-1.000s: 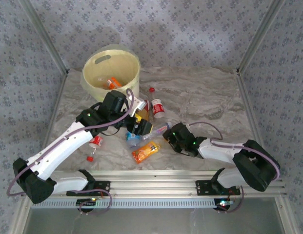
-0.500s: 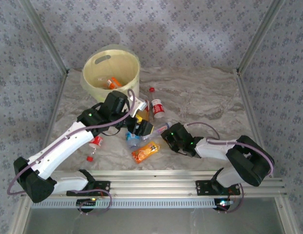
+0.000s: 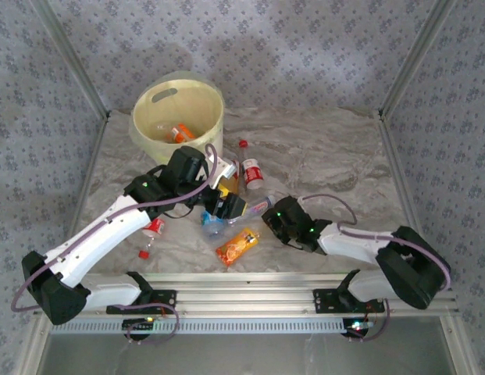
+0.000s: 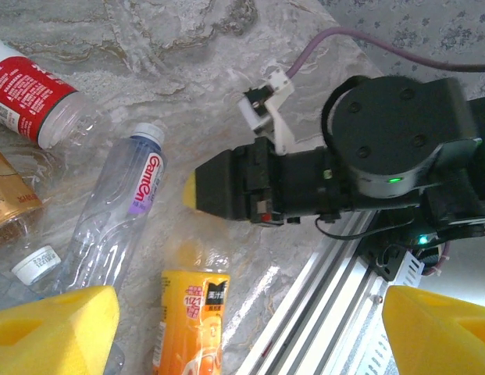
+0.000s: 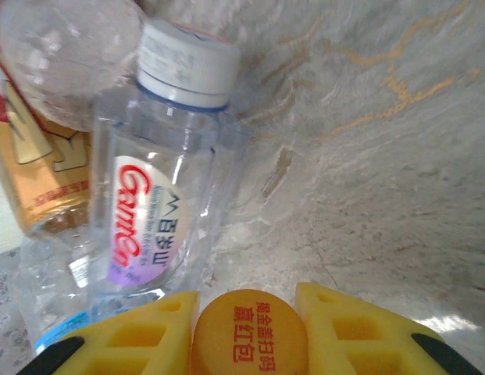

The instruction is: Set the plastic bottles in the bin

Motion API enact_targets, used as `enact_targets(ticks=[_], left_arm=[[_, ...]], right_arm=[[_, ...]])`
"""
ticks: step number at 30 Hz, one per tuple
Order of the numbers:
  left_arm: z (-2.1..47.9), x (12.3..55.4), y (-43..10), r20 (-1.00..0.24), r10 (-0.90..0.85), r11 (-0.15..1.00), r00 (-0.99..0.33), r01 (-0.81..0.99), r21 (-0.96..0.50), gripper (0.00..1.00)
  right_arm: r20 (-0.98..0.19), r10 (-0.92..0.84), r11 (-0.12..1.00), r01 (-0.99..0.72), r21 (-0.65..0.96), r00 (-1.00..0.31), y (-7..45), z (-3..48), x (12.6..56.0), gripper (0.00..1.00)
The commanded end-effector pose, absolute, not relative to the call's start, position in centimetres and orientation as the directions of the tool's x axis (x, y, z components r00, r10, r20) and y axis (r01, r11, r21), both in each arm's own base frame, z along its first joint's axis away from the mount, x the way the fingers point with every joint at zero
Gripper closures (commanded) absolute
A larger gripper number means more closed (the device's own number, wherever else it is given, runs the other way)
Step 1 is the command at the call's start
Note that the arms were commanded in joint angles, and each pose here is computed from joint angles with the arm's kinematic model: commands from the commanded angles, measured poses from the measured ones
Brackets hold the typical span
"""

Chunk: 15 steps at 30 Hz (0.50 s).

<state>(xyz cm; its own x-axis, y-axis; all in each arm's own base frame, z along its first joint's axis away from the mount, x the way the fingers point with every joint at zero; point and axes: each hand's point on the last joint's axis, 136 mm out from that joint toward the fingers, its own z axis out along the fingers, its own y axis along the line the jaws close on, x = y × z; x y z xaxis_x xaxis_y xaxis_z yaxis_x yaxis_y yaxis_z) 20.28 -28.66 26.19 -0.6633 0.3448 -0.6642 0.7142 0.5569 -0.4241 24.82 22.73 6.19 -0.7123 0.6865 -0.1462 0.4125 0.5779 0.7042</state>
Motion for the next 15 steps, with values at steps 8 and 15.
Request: enact_targets(ticks=[8, 15], left_arm=[[25.5, 19.4, -30.8, -0.632, 0.357, 0.471, -0.688, 0.717, -0.514, 0.12], [24.3, 19.0, -32.7, -0.597, 0.363, 0.401, -0.716, 0.698, -0.593, 0.13]], right_arm=[[-0.441, 0.539, 0.759, 0.187, 0.624, -0.717, 18.9, 14.3, 25.0, 0.69], [-0.488, 0.480, 0.719, 0.008, 0.695, -0.729, 19.2, 19.9, 25.8, 0.71]])
